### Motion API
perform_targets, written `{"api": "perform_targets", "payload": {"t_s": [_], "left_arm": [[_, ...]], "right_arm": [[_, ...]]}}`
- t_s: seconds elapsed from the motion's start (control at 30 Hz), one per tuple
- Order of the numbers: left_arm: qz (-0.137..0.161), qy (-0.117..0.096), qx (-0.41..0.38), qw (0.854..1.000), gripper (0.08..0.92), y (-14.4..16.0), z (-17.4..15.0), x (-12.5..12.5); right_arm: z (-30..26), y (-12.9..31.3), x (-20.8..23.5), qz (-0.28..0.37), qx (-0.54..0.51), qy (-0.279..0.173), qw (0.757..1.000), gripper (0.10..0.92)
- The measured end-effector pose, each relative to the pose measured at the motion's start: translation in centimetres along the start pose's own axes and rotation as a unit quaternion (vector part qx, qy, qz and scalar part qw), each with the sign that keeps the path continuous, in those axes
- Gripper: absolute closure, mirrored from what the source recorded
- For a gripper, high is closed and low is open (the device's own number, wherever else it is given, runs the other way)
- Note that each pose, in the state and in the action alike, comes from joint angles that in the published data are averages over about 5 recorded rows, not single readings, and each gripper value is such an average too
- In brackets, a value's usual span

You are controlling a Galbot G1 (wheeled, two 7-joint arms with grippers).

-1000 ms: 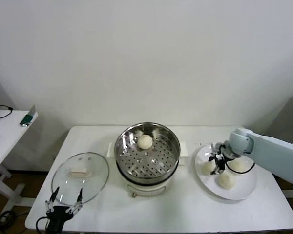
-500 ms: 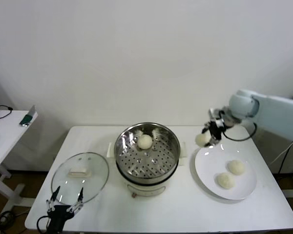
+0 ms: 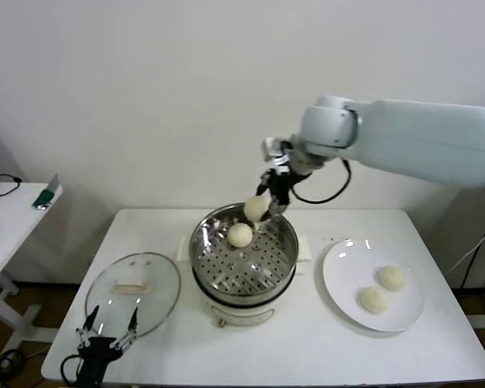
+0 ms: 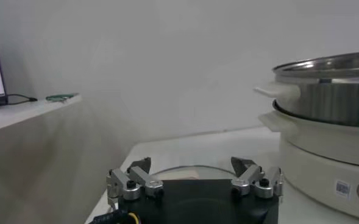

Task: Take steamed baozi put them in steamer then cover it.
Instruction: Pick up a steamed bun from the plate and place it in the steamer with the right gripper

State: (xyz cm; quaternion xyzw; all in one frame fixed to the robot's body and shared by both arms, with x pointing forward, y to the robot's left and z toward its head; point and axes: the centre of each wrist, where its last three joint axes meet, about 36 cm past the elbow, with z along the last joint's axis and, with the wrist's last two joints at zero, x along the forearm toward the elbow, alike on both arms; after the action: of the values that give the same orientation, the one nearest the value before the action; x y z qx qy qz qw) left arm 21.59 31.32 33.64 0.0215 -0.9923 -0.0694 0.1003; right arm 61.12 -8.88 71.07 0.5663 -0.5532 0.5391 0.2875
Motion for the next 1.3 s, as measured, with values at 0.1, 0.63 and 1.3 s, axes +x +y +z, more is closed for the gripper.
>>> {"api": "perform_targets", "payload": {"t_s": [0.1, 0.63, 1.3], "left_arm": [[-0.001, 0.000, 0.000, 1.000, 0.177, 0.0, 0.1, 0.0], [-0.002, -0.002, 0.002, 1.000, 0.177, -0.1, 0.1, -0.2], [-0.001, -0.004, 0.003, 1.000, 0.177, -0.2, 0.1, -0.2]], "right_arm": [[-1.8, 0.2, -2.4, -0.009, 0.010, 0.008, 1.000, 0.394], [-6.0, 1.6, -12.2, -0.016, 0.041, 0.047, 0.998, 0.394], [-6.2, 1.5, -12.8, -0.010, 0.054, 0.043, 0.998, 0.201]]}}
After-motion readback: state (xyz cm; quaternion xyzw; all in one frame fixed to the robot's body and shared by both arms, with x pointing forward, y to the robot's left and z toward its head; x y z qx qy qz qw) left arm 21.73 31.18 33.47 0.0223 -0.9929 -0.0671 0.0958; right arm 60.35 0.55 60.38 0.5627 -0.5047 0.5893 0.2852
